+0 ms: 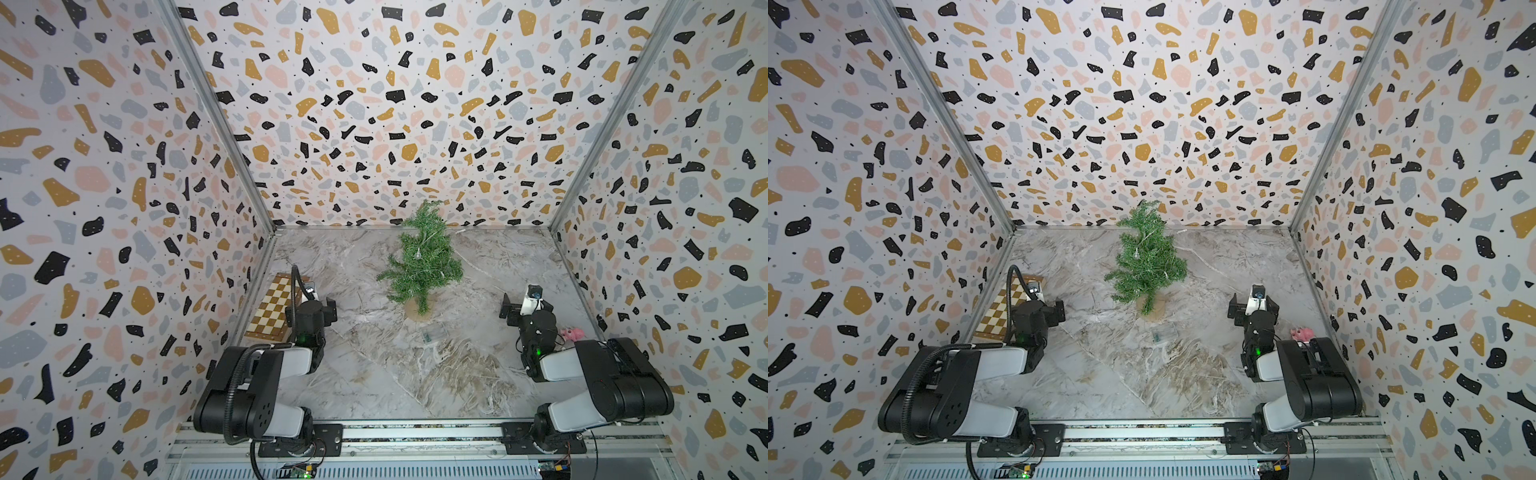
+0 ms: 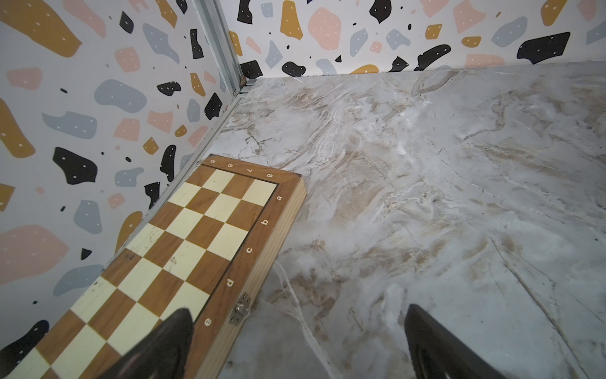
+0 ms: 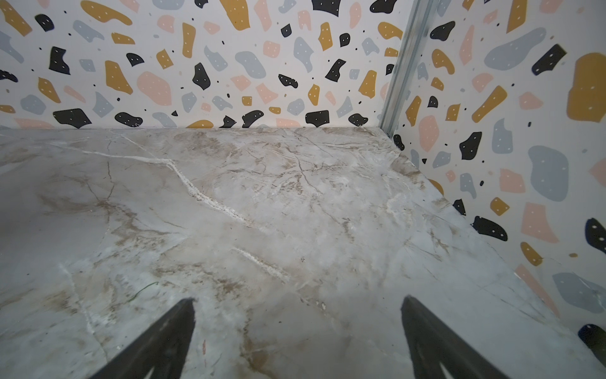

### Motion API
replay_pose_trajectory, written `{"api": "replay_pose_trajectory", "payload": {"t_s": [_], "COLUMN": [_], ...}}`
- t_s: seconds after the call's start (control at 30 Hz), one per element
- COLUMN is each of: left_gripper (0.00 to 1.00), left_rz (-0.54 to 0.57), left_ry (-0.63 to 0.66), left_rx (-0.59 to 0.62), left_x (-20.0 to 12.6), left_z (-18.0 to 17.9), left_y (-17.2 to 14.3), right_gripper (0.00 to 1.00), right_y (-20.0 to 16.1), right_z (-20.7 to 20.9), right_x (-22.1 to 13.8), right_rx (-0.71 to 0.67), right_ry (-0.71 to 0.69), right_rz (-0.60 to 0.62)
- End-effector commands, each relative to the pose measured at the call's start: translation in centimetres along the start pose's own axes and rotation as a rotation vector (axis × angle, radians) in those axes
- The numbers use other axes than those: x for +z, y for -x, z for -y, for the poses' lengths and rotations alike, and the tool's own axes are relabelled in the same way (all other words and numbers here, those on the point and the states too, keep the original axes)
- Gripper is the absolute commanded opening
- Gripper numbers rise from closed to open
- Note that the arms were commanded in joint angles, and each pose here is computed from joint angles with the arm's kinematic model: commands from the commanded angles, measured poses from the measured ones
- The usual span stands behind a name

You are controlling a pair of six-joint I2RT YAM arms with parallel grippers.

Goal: Wrap string light around the christmas tree
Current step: Reset both arms

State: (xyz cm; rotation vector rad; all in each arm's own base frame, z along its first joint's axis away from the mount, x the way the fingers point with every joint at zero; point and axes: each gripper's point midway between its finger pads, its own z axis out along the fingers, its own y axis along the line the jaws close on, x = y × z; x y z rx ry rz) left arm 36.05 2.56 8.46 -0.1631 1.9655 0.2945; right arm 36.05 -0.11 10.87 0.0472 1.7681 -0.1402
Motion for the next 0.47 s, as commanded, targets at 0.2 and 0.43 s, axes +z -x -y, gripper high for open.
{"api": "replay_pose_trajectory", "payload": {"t_s": [0.2, 0.43], "left_gripper": [0.99, 0.99], "left_rz": [0.06, 0.066], "left_ry": [0.003, -0.004], "left_rx": [-0.034, -0.032], "left_x": [-0.04, -0.07], "left_z": [-0.16, -0.08], "left_y": [1.89, 1.9], "right_gripper": [0.99, 0.99], "right_y": [1.52, 1.5], "right_z": [-0.07, -0.06], "right_x": [0.1, 0.1], "right_rx": [0.005, 0.004], "right_ry": [0.002, 0.002], "right_rz": [0.048, 0.047]}}
